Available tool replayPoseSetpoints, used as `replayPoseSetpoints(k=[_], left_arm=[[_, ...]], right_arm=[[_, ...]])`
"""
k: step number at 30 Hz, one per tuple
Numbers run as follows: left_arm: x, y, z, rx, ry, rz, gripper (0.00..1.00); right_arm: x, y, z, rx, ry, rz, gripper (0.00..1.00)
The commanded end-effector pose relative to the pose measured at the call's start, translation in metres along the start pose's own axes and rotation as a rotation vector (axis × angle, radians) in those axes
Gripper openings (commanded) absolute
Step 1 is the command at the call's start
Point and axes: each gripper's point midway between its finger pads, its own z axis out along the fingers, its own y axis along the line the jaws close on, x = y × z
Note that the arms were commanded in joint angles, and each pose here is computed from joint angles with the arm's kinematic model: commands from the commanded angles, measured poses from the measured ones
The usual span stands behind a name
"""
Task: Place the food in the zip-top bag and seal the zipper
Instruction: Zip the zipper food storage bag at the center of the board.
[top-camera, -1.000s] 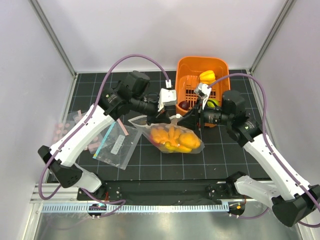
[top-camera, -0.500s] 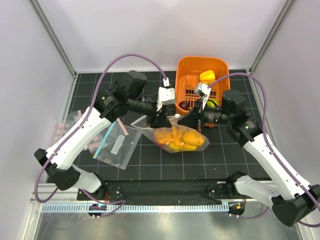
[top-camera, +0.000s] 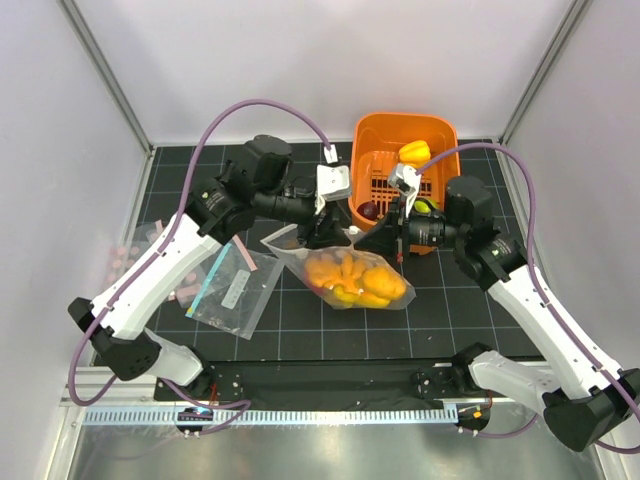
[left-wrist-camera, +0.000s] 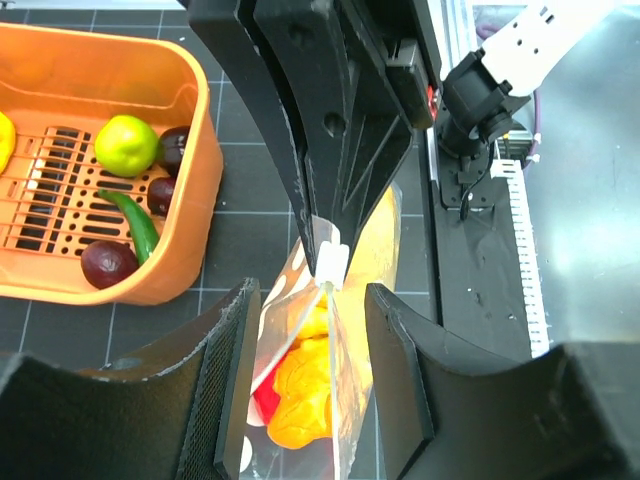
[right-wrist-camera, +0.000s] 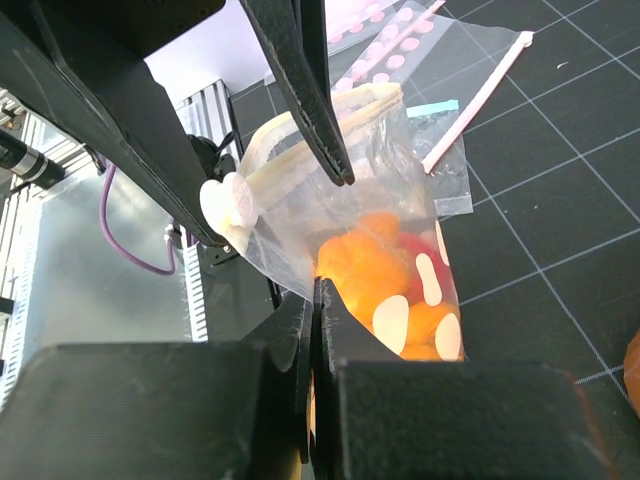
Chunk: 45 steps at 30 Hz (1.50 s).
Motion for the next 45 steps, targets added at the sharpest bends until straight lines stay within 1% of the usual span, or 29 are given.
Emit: replayPoseSetpoints(k=[1,6,8,9,14,17,18,20,21,22,23,27,30,32,33,34,36,37,39,40,45], left_arm=[[-0.033,-0.003,-0.005,0.007,-0.094,0.061,0.5],[-0.035,-0.003,-0.004,0.011,-0.106,0.052,0.5],[-0.038,-0.004,-0.005,0.015,-0.114,0.056,0.47],[-0.037,-0.004,-0.004,0.017,-0.112,0.051,0.43],[-0.039,-0.005,-0.003,0.027,-0.12,0.043,0.38],[-0.039,-0.006,-0.002,0.034,-0.121,0.039,0.3],[-0.038,-0.007,-0.001,0.041,-0.12,0.036,0.22],[-0.037,-0.008,-0.001,0.045,-0.12,0.034,0.14],[-0.038,-0.007,0.0,0.043,-0.12,0.033,0.07],[-0.038,-0.008,-0.001,0.046,-0.121,0.034,0.04],[-0.037,-0.007,0.0,0.047,-0.119,0.03,0.01],[-0.038,-0.008,0.0,0.048,-0.121,0.029,0.0],[-0.036,-0.009,0.0,0.057,-0.118,0.023,0.0],[-0.036,-0.011,0.001,0.065,-0.117,0.018,0.0],[-0.035,-0.011,0.001,0.068,-0.117,0.014,0.0],[-0.036,-0.012,0.0,0.07,-0.118,0.015,0.0],[-0.035,-0.012,0.001,0.071,-0.115,0.011,0.0],[-0.035,-0.013,0.0,0.073,-0.116,0.011,0.0],[-0.034,-0.013,0.001,0.074,-0.114,0.007,0.0],[-0.035,-0.014,0.0,0.073,-0.116,0.006,0.0],[-0.028,-0.014,0.0,0.07,-0.102,-0.007,0.0]], right_arm=[[-0.023,0.014,-0.004,-0.036,-0.049,-0.067,0.01],[-0.022,0.014,-0.004,-0.04,-0.045,-0.065,0.01],[-0.021,0.013,-0.004,-0.039,-0.042,-0.065,0.01],[-0.021,0.013,-0.004,-0.04,-0.043,-0.068,0.01],[-0.021,0.014,-0.003,-0.044,-0.04,-0.064,0.01],[-0.023,0.015,-0.004,-0.043,-0.044,-0.07,0.01],[-0.022,0.014,-0.004,-0.043,-0.042,-0.066,0.01],[-0.023,0.014,-0.004,-0.043,-0.043,-0.067,0.01],[-0.023,0.014,-0.004,-0.043,-0.043,-0.067,0.01],[-0.024,0.015,-0.004,-0.044,-0.043,-0.066,0.01],[-0.025,0.014,-0.004,-0.043,-0.044,-0.065,0.05],[-0.03,0.015,-0.004,-0.042,-0.052,-0.072,0.34],[-0.035,0.018,-0.004,-0.056,-0.061,-0.08,0.43],[-0.039,0.023,-0.005,-0.071,-0.067,-0.082,0.44],[-0.04,0.023,-0.005,-0.075,-0.07,-0.088,0.4],[-0.041,0.024,-0.004,-0.079,-0.07,-0.09,0.29],[-0.041,0.024,-0.004,-0.081,-0.07,-0.09,0.19],[-0.041,0.024,-0.004,-0.081,-0.072,-0.092,0.12],[-0.041,0.025,-0.004,-0.084,-0.07,-0.091,0.04],[-0.04,0.025,-0.004,-0.084,-0.069,-0.09,0.01],[-0.045,0.026,-0.006,-0.075,-0.083,-0.104,0.01]])
